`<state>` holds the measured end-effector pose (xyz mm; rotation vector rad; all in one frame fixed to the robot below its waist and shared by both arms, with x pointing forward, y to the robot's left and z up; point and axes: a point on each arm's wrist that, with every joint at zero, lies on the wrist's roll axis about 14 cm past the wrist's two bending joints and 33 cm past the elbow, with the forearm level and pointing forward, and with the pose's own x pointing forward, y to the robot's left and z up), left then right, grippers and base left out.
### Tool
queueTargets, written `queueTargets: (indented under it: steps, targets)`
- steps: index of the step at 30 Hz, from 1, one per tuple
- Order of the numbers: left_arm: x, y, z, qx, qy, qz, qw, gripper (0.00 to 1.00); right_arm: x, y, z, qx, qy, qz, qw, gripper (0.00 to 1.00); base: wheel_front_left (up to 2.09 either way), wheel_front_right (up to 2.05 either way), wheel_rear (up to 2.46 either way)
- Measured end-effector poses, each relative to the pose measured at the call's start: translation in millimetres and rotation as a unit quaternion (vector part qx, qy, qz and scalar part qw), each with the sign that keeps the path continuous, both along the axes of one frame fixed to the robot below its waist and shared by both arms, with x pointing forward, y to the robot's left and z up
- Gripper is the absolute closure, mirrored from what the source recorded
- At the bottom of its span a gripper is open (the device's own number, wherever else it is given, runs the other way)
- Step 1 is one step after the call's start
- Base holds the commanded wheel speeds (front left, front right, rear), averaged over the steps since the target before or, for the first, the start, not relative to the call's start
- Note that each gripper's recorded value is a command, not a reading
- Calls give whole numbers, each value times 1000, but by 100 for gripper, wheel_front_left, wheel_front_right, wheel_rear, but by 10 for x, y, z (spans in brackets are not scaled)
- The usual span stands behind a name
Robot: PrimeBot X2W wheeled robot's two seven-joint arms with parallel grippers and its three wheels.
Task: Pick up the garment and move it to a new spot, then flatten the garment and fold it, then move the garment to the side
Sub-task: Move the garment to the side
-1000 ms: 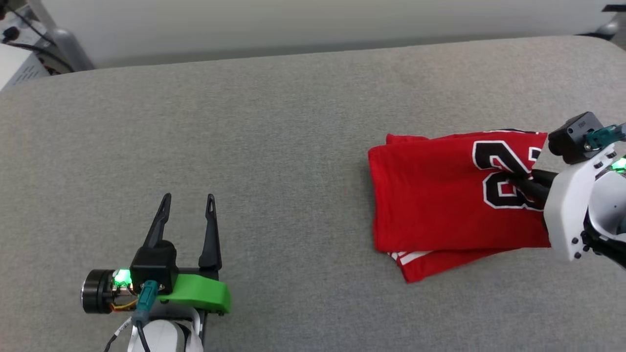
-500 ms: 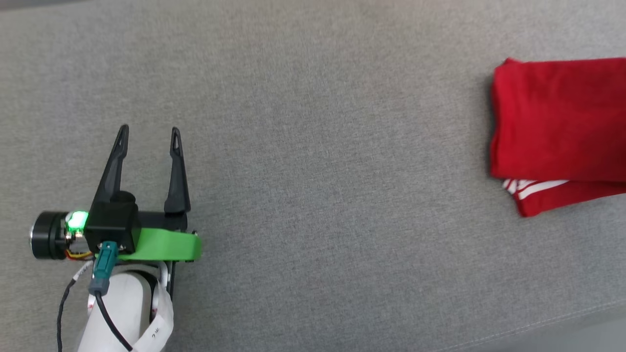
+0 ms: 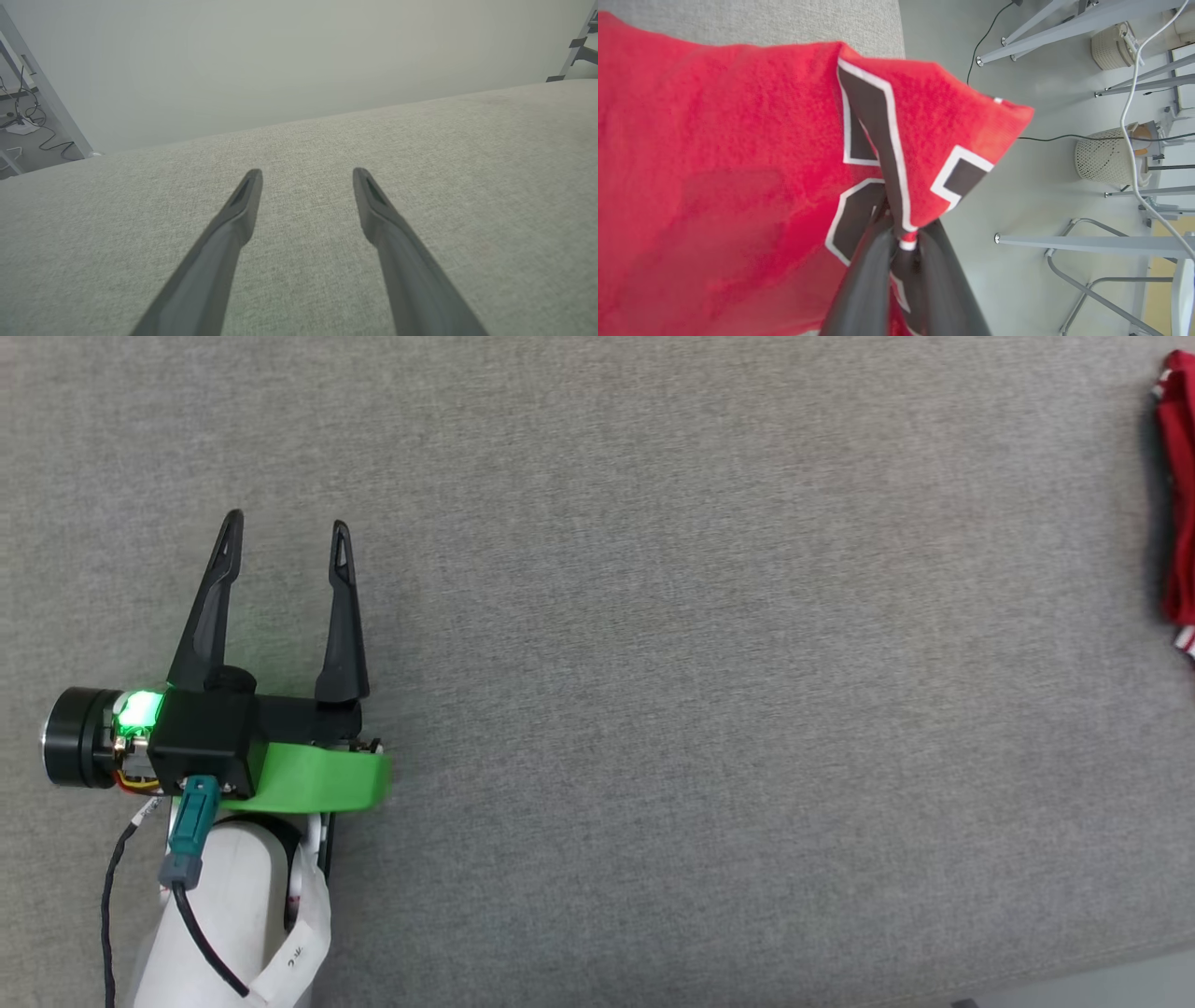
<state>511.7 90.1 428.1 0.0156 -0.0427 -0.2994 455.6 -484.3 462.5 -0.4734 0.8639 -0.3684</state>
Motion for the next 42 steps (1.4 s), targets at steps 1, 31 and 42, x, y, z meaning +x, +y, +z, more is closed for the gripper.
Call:
queueTargets:
  steps: [1,31,42]
  targets:
    - [-1,24,-8,2,1,3,1000,0,34,-13,-12,-9,1,2,1000,100,0,0,0]
    - [-770,358,680,13,-26,68,997,0,334,1347,2039,-54,-506,226,831,0,0,0,0]
    - [-1080,709,921,19,-47,116,992,0,58,2586,2017,90,-579,292,756,0,0,0,0]
